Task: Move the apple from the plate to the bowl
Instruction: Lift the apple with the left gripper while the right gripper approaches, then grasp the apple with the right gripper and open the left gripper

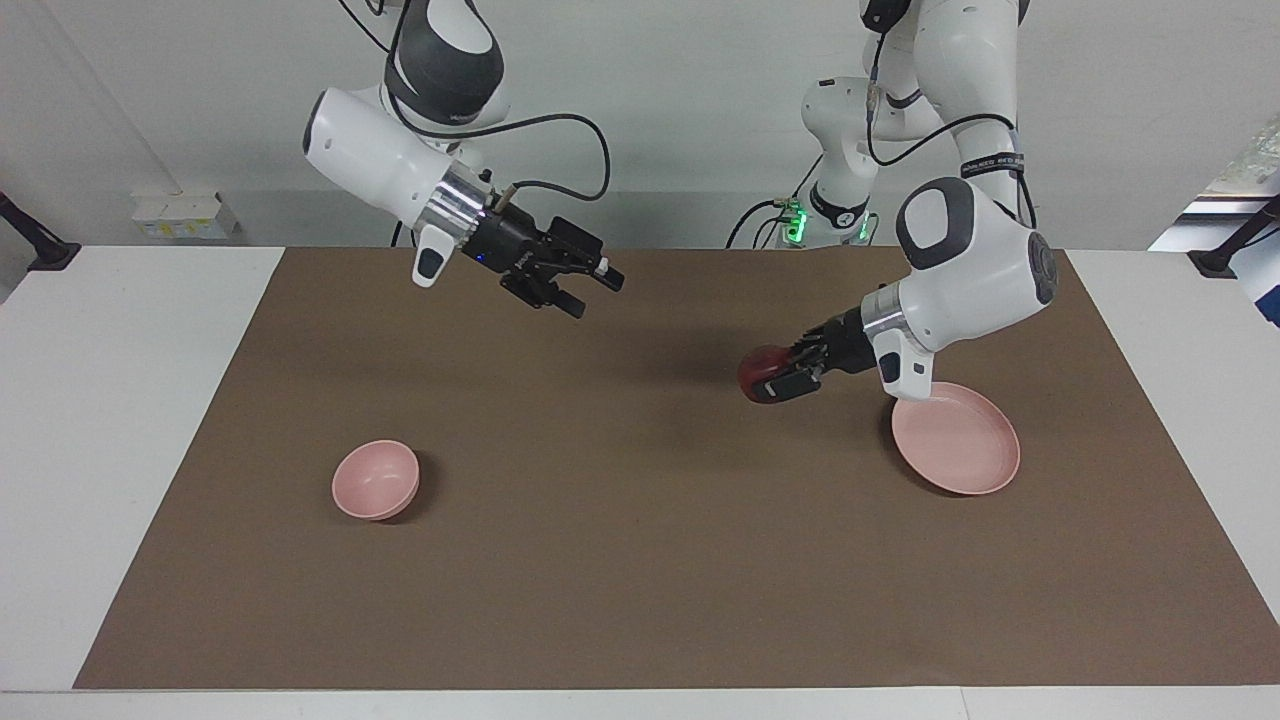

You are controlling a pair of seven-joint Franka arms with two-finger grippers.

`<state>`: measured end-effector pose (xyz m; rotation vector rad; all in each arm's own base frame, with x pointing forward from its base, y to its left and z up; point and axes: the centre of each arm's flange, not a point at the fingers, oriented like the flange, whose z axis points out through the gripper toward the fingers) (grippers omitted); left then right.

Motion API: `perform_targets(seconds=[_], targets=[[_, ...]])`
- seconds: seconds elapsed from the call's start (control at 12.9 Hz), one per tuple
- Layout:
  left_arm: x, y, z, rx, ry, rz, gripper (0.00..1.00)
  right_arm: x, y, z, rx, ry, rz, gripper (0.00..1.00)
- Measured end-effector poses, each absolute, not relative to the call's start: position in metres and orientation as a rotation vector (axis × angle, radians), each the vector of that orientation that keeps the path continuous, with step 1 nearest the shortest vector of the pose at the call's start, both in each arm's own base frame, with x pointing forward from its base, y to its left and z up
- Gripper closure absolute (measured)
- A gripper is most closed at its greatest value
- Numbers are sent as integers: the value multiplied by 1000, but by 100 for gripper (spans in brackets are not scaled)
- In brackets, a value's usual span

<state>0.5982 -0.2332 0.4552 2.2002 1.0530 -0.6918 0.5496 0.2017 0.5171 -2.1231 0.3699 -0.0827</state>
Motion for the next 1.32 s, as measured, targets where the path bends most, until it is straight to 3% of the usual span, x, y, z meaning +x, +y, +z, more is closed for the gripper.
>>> perform_targets(seconds=[0.62,1.32], targets=[[557,-279,457,1750,1081,-1053,20,545,237,486,-2028,300,-169,0],[538,-311,463,1611,1094,-1095,20,540,242,462,-1887,323,-192,0]])
